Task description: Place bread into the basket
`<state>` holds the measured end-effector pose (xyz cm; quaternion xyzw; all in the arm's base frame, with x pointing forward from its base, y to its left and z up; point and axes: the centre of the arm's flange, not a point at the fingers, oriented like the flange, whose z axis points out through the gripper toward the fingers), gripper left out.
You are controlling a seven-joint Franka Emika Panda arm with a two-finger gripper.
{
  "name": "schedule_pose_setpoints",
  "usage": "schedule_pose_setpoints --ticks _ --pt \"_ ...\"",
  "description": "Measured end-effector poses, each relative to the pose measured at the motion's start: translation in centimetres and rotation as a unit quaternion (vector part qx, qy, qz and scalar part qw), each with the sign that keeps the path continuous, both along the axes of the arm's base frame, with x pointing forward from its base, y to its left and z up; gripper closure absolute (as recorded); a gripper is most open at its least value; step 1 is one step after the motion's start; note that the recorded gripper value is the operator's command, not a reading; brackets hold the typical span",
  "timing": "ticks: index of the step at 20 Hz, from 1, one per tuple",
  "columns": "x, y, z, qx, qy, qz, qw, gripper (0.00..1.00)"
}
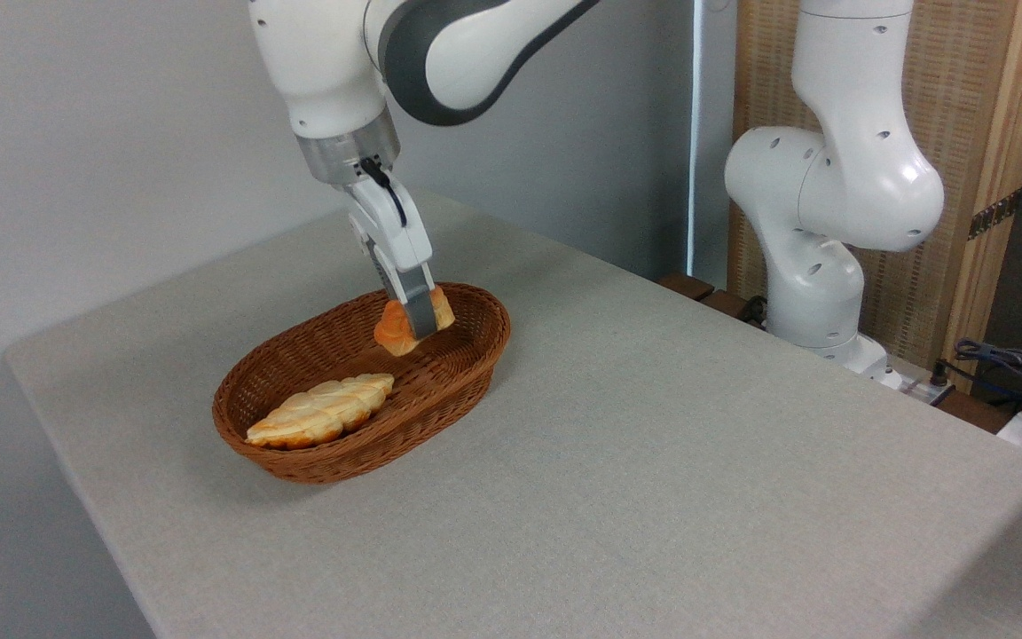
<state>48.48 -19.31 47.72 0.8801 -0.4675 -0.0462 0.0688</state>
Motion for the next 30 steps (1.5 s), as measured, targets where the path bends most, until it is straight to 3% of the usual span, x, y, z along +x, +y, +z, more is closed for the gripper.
schedule_pose_setpoints --ticks 15,18,22,26,30 --pt "0.7 0.9 0.3 -0.004 -0.014 0.011 0.9998 0.0" --pt "2.6 2.8 3.4 -0.018 -0.058 0.035 0.9975 0.0" --pt "5.7 9.1 10.1 -0.036 -0.12 0.095 0.9876 0.0" --pt "7.0 12.7 13.1 -0.034 -0.106 0.117 0.9869 0.0" --pt "8.6 14.1 13.7 -0.003 -0.086 0.114 0.9897 0.0"
